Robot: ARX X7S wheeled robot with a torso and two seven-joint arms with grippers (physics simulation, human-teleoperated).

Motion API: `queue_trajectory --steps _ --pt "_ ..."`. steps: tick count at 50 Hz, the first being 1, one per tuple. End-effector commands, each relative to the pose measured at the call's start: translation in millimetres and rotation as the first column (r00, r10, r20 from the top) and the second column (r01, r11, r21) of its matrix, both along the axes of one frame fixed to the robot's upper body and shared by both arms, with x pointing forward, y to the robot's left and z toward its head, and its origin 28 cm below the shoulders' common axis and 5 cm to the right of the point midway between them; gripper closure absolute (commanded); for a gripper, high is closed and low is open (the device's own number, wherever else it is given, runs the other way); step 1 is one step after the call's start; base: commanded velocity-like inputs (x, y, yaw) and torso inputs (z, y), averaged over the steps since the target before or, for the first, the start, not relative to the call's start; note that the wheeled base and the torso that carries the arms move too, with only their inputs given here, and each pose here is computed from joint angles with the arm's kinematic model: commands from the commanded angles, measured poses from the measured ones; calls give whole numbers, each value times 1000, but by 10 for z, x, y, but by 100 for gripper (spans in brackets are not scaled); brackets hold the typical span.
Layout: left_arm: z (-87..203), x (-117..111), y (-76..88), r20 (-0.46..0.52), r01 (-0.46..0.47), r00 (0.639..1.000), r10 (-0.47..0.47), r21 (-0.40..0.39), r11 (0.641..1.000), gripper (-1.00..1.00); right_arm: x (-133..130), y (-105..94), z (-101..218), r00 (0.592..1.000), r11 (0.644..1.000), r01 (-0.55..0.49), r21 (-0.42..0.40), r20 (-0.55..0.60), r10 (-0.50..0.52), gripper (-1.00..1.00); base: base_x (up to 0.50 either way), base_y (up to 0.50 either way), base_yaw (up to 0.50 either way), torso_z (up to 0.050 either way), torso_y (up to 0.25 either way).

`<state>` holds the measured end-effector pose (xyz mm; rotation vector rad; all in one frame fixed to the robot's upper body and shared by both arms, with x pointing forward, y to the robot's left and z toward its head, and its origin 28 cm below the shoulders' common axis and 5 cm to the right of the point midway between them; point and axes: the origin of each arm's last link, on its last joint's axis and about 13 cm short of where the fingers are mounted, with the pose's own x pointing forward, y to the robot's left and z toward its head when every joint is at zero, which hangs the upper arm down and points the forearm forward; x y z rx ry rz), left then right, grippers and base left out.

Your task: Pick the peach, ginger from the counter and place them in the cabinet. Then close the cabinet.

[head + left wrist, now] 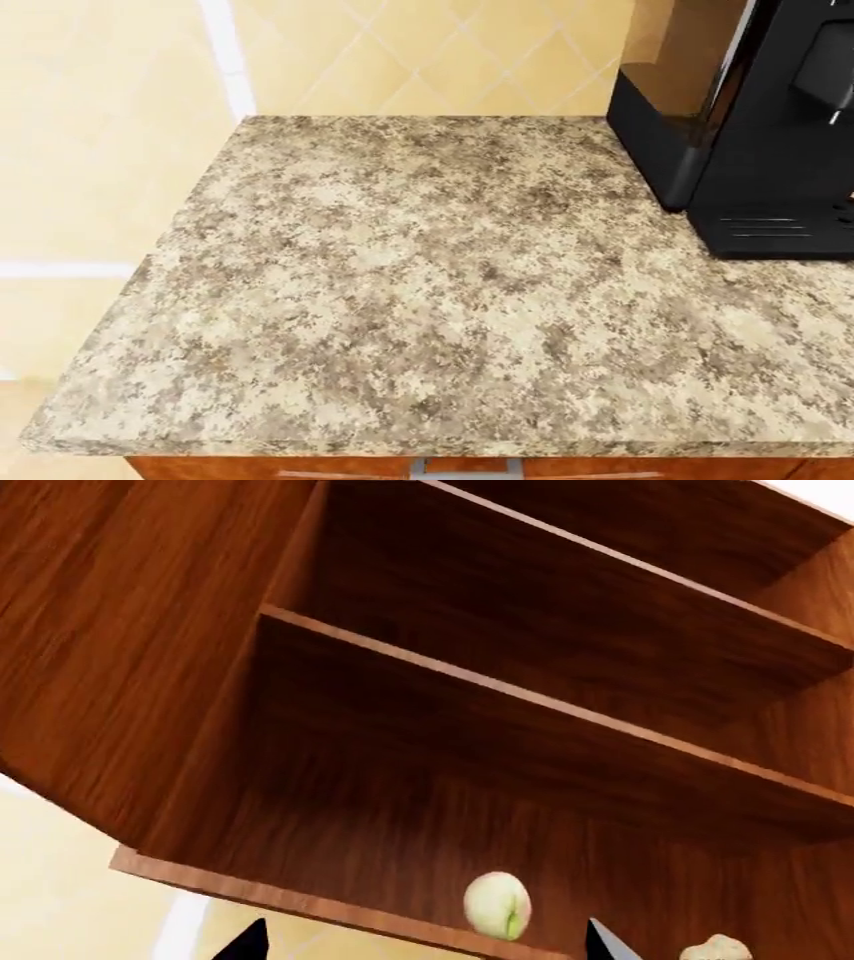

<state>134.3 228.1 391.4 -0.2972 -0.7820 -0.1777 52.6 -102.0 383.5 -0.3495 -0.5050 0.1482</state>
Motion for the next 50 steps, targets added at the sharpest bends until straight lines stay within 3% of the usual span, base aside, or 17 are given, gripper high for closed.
queue_trajectory --steps 1,10,16,26,50 --pt "-237 -93 48 -19 11 1000 -12 -19 1000 -100 -15 16 -101 1000 1000 -15 10 5 15 -100 202 500 0 0 0" --pt "-244 -83 48 -20 6 1000 -6 -11 1000 -100 -14 18 -99 1000 1000 -15 7 3 15 -100 208 500 0 0 0" --pt "-249 -91 54 -16 0 1000 0 -4 1000 -100 -21 41 -97 999 999 -35 16 -4 35 -100 18 0 0 0 0" --pt "-247 -99 63 -11 -3 1000 3 -5 1000 -100 -20 53 -91 999 999 -43 22 0 43 -100 481 101 0 0 0" --pt "-250 -100 69 -11 -7 1000 7 -4 1000 -100 -26 63 -92 999 998 -53 34 -6 53 -100 0 0 0 0 0"
